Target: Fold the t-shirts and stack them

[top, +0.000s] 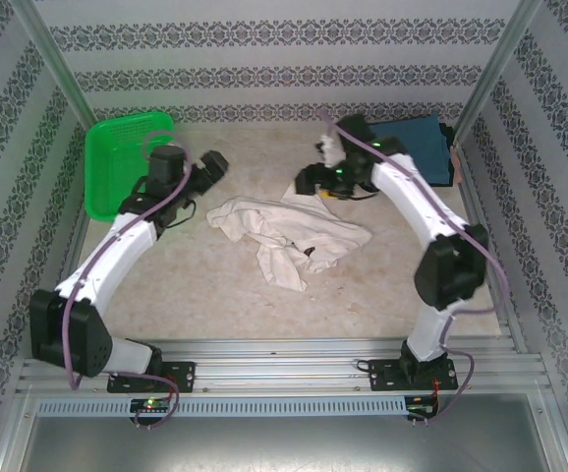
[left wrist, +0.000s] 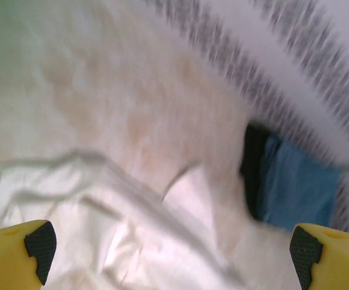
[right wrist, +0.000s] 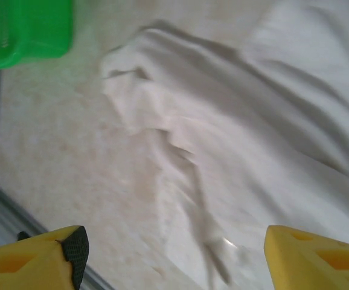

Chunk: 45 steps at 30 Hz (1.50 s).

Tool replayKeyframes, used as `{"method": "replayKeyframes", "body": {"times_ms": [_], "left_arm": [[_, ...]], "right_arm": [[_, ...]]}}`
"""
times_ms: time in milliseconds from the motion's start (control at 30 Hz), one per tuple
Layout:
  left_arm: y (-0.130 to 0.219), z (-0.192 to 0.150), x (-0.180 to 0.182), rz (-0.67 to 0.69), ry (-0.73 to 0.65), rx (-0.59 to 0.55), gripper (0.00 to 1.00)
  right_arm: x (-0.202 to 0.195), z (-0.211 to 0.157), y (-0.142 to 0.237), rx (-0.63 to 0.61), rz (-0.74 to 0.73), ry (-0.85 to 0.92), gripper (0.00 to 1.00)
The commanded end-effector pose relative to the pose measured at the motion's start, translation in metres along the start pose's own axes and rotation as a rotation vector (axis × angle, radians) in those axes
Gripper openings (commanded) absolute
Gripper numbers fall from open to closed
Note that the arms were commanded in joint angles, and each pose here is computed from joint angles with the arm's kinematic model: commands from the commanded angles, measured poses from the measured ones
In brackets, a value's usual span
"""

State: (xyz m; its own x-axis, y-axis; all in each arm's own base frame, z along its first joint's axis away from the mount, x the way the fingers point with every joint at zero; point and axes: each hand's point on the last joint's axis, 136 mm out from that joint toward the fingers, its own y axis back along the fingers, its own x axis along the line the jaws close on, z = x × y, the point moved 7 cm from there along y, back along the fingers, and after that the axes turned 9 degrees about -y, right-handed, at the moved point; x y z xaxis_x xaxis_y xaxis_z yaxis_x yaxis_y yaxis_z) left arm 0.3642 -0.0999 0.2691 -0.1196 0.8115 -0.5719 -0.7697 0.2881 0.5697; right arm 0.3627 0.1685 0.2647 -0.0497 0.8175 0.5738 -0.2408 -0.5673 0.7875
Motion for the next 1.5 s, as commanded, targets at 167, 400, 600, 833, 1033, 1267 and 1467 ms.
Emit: {"method": "replayKeyframes", "body": {"times_ms": [167, 400, 600, 833, 1033, 1267, 1467], "left_arm": [[-0.05, -0.075, 0.027, 0.096, 0.024, 0.41, 0.99], [-0.062, -0.104, 0.047, 0.205, 0.148, 0.498, 0.91], [-0.086, -0.116, 0.055, 0.189, 0.219, 0.479, 0.82], [-0.108, -0.12, 0.063, 0.216, 0.253, 0.467, 0.75], [-0.125, -0.125, 0.07, 0.232, 0.261, 0.456, 0.59], [-0.15, -0.113, 0.062, 0.192, 0.216, 0.415, 0.17], [-0.15, -0.101, 0.056, 0.191, 0.138, 0.406, 0.04]], "right_arm": [[-0.046, -0.043, 0.009, -0.052, 0.007, -0.027, 0.9], [-0.071, -0.055, 0.001, -0.027, 0.01, -0.088, 0.93], [-0.088, -0.06, -0.005, -0.023, 0.001, -0.127, 0.94], [-0.107, -0.06, -0.015, -0.019, 0.01, -0.207, 0.93], [-0.112, -0.059, -0.02, -0.015, 0.004, -0.221, 0.92], [-0.123, -0.062, -0.028, -0.005, -0.023, -0.258, 0.92], [-0.13, -0.062, -0.03, -0.005, -0.033, -0.278, 0.92]]}}
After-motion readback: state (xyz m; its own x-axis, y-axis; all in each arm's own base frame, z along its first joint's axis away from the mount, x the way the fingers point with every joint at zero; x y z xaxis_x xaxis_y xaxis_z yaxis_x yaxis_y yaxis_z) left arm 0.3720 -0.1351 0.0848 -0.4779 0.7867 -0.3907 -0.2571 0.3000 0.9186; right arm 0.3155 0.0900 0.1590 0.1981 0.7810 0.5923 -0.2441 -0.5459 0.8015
